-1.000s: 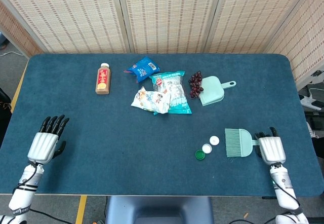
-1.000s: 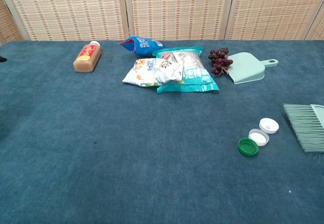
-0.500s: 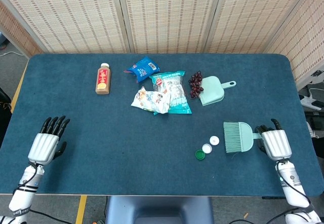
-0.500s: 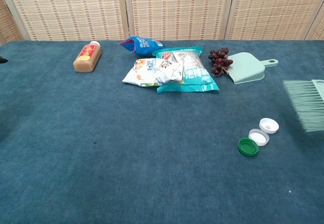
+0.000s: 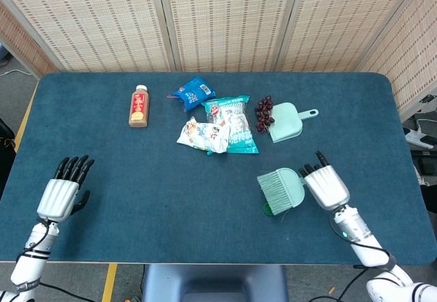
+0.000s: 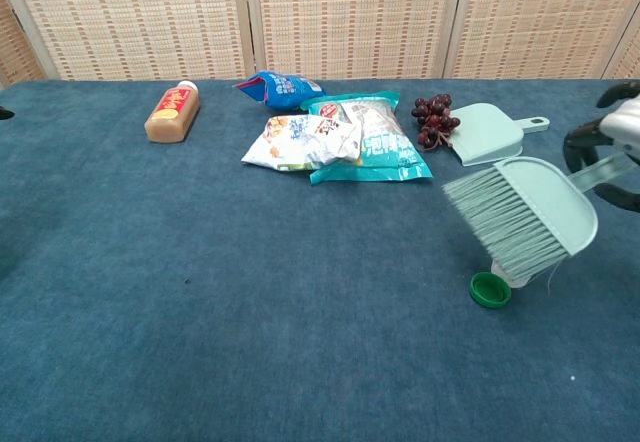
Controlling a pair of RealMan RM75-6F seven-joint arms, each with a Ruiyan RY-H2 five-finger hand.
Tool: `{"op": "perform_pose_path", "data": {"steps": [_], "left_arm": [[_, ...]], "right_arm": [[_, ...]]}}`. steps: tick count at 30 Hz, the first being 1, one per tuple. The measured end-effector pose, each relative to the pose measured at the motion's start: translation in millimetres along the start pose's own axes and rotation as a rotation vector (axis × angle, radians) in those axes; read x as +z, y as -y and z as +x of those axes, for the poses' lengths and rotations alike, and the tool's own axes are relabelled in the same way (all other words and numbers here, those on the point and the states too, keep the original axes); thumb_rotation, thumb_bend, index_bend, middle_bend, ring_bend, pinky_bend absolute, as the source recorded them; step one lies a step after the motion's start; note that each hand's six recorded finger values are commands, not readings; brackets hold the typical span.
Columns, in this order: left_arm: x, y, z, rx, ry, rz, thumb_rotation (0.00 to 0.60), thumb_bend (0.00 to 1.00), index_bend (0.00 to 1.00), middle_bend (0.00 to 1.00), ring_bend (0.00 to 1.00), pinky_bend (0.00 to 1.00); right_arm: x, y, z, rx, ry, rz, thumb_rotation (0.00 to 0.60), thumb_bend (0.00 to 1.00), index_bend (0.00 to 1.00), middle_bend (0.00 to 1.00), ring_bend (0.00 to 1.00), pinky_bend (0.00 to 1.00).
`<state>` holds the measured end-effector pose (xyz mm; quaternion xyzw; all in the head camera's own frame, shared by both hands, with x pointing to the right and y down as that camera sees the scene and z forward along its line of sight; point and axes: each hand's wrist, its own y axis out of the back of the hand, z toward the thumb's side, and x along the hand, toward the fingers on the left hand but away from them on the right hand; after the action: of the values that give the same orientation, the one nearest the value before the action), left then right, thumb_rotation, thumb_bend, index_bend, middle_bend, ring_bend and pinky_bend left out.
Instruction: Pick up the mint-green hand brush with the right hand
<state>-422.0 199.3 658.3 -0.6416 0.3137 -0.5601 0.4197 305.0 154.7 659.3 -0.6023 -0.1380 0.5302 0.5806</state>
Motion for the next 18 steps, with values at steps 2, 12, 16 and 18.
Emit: {"op": "perform_pose_path", "data": {"steps": [2, 12, 16, 18], "left_arm": [[0, -1, -1, 0.002, 0.001, -0.002, 0.6, 0.45, 0.0, 0.0, 0.0, 0.05], [-1, 0, -1, 0.0, 0.003, -0.003, 0.6, 0.45, 0.0, 0.0, 0.0, 0.05], [0, 0, -1, -0.002, 0.007, -0.003, 0.6, 0.45, 0.0, 0.0, 0.0, 0.05], [1, 0, -1, -0.003, 0.008, -0.003, 0.6, 0.45, 0.0, 0.0, 0.0, 0.05]], "right_arm": [[12, -8, -7, 0.008, -0.042, 0.076, 0.6, 0.55, 1.0, 0.9, 0.63, 0.18], [56, -39, -26, 0.02, -0.184, 0.414, 0.6, 0.55, 1.0, 0.9, 0.63, 0.2], [65, -46, -26, 0.027, -0.211, 0.493, 0.6, 0.55, 1.0, 0.9, 0.63, 0.2], [68, -46, -26, 0.036, -0.219, 0.555, 0.6, 0.55, 1.0, 0.9, 0.63, 0.21]]}}
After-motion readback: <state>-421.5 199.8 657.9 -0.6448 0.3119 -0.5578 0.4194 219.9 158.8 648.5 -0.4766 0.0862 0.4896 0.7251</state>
